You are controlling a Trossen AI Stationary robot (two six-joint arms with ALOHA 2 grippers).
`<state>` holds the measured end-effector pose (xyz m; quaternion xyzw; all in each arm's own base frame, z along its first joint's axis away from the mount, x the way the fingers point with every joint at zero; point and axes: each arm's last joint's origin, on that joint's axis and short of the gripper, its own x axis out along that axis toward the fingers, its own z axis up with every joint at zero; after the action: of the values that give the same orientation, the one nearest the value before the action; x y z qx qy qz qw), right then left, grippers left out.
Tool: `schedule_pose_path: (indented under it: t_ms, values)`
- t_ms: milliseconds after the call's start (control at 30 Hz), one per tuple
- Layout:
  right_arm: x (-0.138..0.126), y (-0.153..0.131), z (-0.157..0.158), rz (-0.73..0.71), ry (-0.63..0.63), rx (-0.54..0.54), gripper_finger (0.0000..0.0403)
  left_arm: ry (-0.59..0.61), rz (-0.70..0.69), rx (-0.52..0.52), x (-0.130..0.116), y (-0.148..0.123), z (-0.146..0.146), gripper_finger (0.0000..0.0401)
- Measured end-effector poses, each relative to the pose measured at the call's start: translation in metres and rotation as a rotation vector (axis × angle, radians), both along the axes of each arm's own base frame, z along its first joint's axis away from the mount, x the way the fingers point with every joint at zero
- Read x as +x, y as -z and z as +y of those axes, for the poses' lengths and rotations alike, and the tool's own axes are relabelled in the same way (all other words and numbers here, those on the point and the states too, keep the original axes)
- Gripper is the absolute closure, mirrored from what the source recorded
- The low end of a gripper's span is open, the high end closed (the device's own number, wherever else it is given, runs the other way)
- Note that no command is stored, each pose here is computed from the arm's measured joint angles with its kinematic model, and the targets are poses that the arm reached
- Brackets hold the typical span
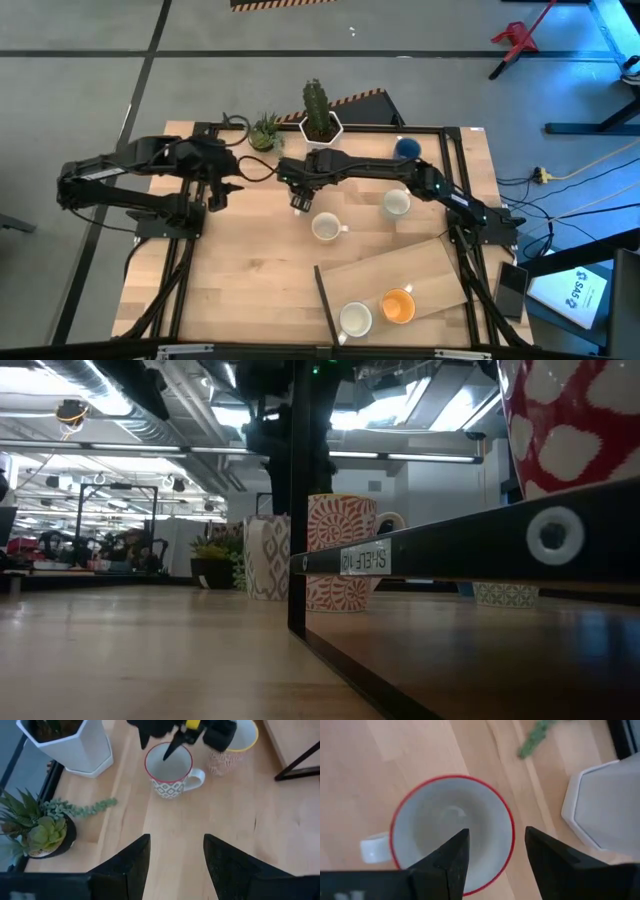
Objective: Place coffee mugs
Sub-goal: Put the gray mug on the shelf
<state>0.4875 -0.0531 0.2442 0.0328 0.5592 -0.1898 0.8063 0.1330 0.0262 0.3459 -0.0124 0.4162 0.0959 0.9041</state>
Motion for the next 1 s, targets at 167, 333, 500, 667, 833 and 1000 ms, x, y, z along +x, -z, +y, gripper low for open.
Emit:
schedule_pose_path:
  t_ms: [167,333,500,667,833,1000]
  values:
    - [-0.003,0.005,-0.008,0.038,0.041,-0.024,0.0223,-0.004,-0.013,-0.001,-0.002,-0.001,0.000,0.0222]
    - [-0.004,0.005,-0.015,0.035,0.040,0.034,0.0238,-0.003,-0.014,0.000,-0.002,-0.001,0.000,0.0222]
    - [-0.003,0.006,-0.015,0.037,0.040,0.036,0.0305,-0.003,-0.007,-0.001,-0.001,-0.001,0.000,0.0222]
    - [-0.001,0.015,-0.016,0.054,0.018,0.069,0.0377,-0.003,-0.007,-0.001,-0.001,-0.001,0.000,0.0222]
    - [0.000,0.017,-0.016,0.055,-0.002,0.103,0.0394,-0.004,-0.005,-0.002,-0.001,-0.001,0.000,0.0222]
    - [0.000,0.017,-0.016,0.056,-0.007,0.110,0.0399,-0.018,-0.003,0.012,-0.001,-0.001,0.000,0.0222]
